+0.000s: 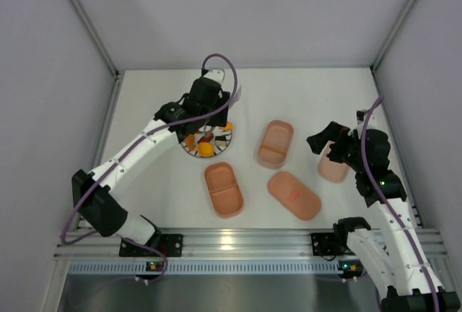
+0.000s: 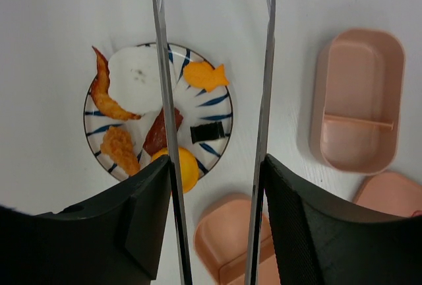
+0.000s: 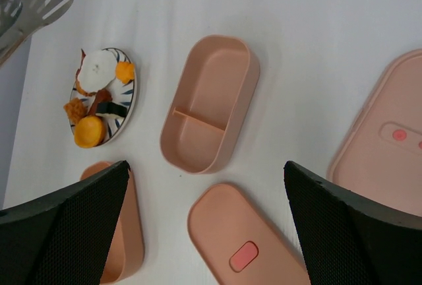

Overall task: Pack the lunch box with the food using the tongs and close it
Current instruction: Pick up the fake food from the plate.

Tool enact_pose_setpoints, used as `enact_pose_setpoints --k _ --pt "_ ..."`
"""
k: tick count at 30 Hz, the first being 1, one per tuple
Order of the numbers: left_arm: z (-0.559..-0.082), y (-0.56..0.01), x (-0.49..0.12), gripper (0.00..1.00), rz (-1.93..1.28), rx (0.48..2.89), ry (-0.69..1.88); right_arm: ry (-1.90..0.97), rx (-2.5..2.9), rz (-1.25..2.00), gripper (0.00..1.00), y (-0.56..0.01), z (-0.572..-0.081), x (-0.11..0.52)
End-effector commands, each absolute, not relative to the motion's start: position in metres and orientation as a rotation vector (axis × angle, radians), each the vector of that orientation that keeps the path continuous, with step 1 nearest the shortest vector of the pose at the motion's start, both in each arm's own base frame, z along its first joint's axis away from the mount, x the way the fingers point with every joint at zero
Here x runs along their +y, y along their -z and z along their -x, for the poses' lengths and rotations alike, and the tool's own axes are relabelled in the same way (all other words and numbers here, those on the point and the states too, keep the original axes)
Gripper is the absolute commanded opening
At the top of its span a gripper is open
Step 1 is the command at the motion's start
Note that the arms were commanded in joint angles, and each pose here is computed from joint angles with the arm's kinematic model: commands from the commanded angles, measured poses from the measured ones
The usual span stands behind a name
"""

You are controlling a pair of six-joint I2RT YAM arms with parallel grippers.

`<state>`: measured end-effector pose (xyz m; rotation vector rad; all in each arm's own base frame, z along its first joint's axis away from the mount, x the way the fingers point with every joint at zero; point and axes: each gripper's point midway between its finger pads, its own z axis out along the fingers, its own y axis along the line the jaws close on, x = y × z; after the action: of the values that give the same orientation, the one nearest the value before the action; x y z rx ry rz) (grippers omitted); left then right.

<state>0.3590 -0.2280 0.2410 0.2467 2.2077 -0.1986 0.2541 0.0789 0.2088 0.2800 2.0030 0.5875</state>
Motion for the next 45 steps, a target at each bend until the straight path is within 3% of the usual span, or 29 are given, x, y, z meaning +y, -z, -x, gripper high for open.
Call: enact_pose_setpoints --k 1,15,30,45 --pt "-0.324 -0.257 -0.209 0.61 -0.23 2.199 0.22 -0.598 1.932 -0.281 1.0 -0.224 -0.267 0.077" --pt "-0.254 -0.24 -0.168 0.62 -0.272 2.285 0.246 -0.601 1.941 -0.311 1.0 -0.215 -0.275 0.077" --pt "-0.232 -0.22 -0.165 0.62 -0.302 2.36 0.289 -0.596 1.952 -0.312 1.0 -0.213 -0.278 0.077" --pt "-0.24 -0.196 -0.179 0.61 -0.282 2.389 0.32 -0.602 1.96 -0.303 0.99 -0.209 -0.279 0.078"
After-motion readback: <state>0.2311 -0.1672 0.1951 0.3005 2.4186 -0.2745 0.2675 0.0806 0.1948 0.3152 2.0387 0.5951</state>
